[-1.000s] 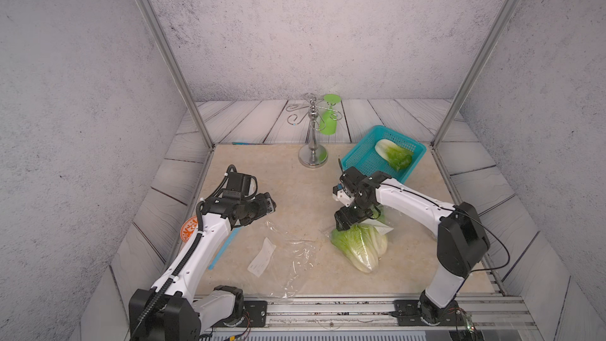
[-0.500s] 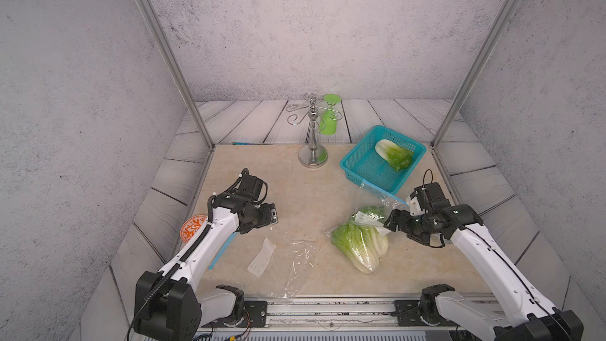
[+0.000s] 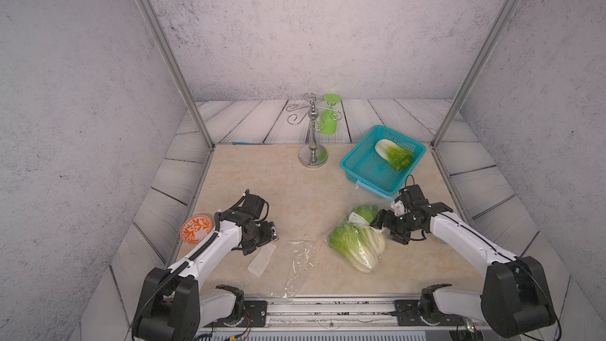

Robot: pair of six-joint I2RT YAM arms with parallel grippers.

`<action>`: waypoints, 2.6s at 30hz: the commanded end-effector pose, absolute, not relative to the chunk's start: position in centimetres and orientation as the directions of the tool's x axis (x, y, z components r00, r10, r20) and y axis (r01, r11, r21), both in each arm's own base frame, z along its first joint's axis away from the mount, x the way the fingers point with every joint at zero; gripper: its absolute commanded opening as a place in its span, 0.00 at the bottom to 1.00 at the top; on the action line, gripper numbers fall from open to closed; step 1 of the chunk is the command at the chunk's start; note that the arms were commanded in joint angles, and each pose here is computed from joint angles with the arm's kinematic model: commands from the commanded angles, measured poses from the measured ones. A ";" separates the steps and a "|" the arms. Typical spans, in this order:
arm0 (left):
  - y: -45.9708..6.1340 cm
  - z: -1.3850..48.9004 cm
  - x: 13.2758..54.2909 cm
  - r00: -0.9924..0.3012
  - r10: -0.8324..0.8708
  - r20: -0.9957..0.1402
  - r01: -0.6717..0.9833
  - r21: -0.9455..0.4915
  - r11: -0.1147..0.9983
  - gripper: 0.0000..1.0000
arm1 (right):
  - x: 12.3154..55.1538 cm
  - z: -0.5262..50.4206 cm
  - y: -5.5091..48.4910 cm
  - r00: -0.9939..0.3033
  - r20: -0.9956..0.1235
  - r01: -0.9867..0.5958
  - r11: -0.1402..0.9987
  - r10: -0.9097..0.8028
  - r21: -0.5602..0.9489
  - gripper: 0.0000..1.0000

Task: Put the chinese cabbages into a zipper bag and zip it
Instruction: Move the zipper food storage bag to the center of the board.

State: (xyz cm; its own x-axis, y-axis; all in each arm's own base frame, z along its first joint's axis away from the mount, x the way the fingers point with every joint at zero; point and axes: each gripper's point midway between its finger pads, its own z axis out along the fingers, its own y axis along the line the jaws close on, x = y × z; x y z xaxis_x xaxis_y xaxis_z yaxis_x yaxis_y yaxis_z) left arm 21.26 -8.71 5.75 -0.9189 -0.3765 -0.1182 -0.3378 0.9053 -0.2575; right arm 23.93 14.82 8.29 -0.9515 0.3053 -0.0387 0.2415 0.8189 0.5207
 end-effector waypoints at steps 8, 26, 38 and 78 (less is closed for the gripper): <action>-7.0 5.2 21.5 -0.855 -0.493 -0.159 -0.448 -0.250 0.858 0.82 | 36.8 10.1 29.1 -0.906 -0.141 0.209 0.709 0.400 0.673 0.82; -9.6 10.2 25.0 -0.879 -0.370 -0.300 -0.236 -0.400 0.885 0.82 | 39.5 14.8 32.2 -0.914 -0.392 -0.126 0.843 0.106 0.523 0.84; -9.0 14.0 27.5 -0.885 -0.309 -0.350 -0.199 -0.316 0.928 0.81 | 25.7 9.3 25.8 -0.969 -0.126 -0.248 0.877 -0.214 0.411 0.77; -6.8 8.5 22.4 -0.840 -0.478 -0.259 -0.376 -0.357 0.855 0.77 | 21.7 7.0 41.1 -0.975 -0.058 -0.199 0.734 -0.213 0.650 0.77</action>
